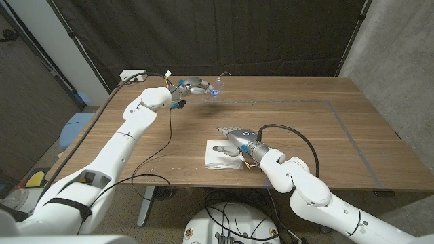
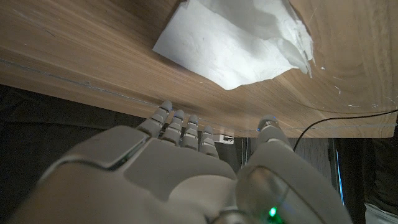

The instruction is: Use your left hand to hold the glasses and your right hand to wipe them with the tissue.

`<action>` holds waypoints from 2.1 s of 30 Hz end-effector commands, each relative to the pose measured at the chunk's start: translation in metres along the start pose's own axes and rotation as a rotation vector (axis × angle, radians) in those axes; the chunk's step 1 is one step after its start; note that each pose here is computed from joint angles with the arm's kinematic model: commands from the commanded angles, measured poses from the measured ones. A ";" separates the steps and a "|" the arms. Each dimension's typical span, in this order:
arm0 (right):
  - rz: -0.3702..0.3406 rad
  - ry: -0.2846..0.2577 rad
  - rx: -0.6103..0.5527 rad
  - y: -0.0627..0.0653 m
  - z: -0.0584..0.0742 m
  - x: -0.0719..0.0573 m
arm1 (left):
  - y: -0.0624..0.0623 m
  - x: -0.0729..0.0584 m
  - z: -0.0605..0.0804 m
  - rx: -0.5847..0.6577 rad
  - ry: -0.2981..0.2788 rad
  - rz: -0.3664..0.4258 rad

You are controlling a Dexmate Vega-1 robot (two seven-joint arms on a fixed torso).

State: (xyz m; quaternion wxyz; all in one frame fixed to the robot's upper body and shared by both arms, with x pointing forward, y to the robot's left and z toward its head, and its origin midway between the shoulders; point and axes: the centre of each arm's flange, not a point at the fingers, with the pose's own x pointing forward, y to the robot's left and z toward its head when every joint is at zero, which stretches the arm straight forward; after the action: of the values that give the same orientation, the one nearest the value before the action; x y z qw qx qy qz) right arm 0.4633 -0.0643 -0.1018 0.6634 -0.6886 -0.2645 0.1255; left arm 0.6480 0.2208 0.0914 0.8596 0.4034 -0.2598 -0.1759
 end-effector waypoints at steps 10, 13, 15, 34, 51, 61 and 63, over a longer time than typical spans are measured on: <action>0.143 0.063 -0.081 0.018 0.008 0.008 | 0.000 0.002 0.000 -0.001 -0.013 -0.012; 0.154 0.065 -0.082 0.021 0.011 0.008 | -0.002 0.002 -0.001 -0.001 -0.013 -0.016; 0.159 0.062 -0.079 0.023 0.012 0.007 | -0.002 0.002 -0.001 -0.001 -0.014 -0.016; 0.208 0.094 -0.118 0.036 0.022 0.013 | -0.005 -0.002 -0.003 -0.007 -0.025 -0.024; 0.236 0.114 -0.157 0.043 0.019 0.023 | -0.002 -0.007 -0.007 -0.013 -0.025 -0.018; 0.183 0.116 -0.165 0.051 0.014 0.021 | -0.001 -0.003 -0.005 -0.017 -0.029 -0.022; 0.141 0.108 -0.153 0.053 0.013 0.020 | -0.001 -0.002 -0.005 -0.018 -0.028 -0.025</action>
State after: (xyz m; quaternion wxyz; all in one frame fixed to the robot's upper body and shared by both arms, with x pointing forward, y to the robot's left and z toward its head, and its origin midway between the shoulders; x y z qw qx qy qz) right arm 0.4812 -0.0374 -0.1413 0.6040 -0.7693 -0.1592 0.1339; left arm 0.6467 0.2260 0.0847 0.8573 0.3971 -0.2658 -0.1916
